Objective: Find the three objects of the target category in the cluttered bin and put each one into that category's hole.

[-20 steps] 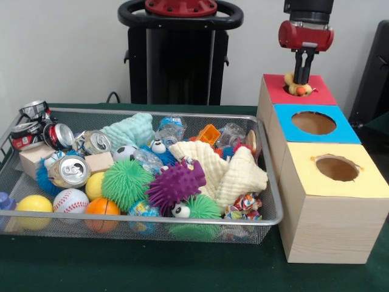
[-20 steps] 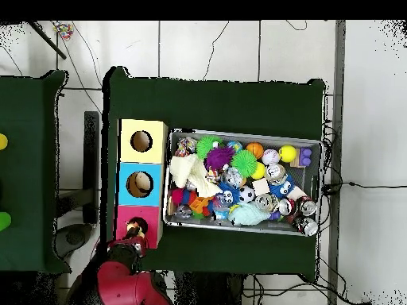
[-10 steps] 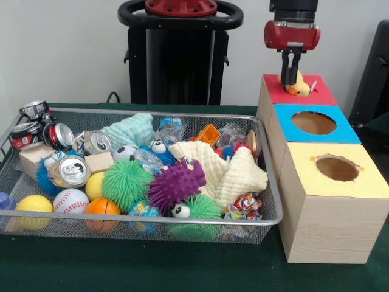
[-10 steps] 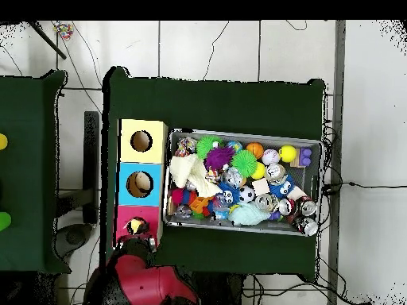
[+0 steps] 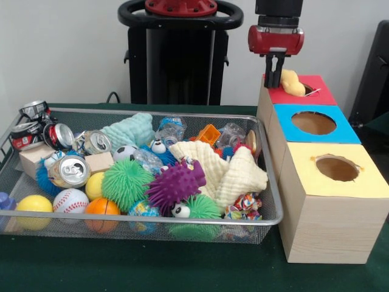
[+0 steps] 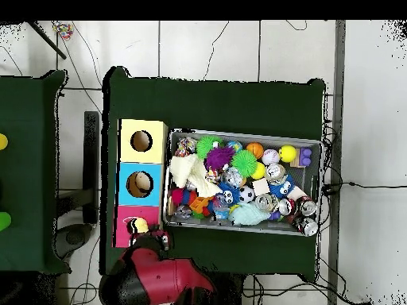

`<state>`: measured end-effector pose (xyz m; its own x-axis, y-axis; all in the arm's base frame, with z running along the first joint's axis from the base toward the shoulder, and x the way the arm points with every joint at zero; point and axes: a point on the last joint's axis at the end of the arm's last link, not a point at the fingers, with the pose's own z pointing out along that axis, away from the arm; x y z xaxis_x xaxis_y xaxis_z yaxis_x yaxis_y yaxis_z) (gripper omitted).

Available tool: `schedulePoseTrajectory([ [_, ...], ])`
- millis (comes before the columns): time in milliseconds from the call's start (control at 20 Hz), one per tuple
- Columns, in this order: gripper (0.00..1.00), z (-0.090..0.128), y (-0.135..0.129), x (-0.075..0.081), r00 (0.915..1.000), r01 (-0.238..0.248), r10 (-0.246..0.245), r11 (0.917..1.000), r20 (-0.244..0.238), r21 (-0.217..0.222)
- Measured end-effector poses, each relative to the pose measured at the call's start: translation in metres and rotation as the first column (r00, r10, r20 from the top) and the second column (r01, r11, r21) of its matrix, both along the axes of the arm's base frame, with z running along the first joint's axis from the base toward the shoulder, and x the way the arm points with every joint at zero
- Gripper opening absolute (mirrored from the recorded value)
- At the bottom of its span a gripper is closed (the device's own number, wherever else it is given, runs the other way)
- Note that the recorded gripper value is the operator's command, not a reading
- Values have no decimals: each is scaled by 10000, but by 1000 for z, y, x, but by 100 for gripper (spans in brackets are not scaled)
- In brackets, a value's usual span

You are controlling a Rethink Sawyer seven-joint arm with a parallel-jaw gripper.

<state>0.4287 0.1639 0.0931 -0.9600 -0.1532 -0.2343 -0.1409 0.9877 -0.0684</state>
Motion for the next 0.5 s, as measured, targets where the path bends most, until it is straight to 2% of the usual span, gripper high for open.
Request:
schedulePoseTrajectory([
  [400,0,-2,-4,-1,9997,49,-49,10000,-229,16],
  [450,100,-3,-4,0,9997,74,-73,10000,-225,40],
  [500,100,-3,-4,0,9997,73,-72,10000,-223,40],
])
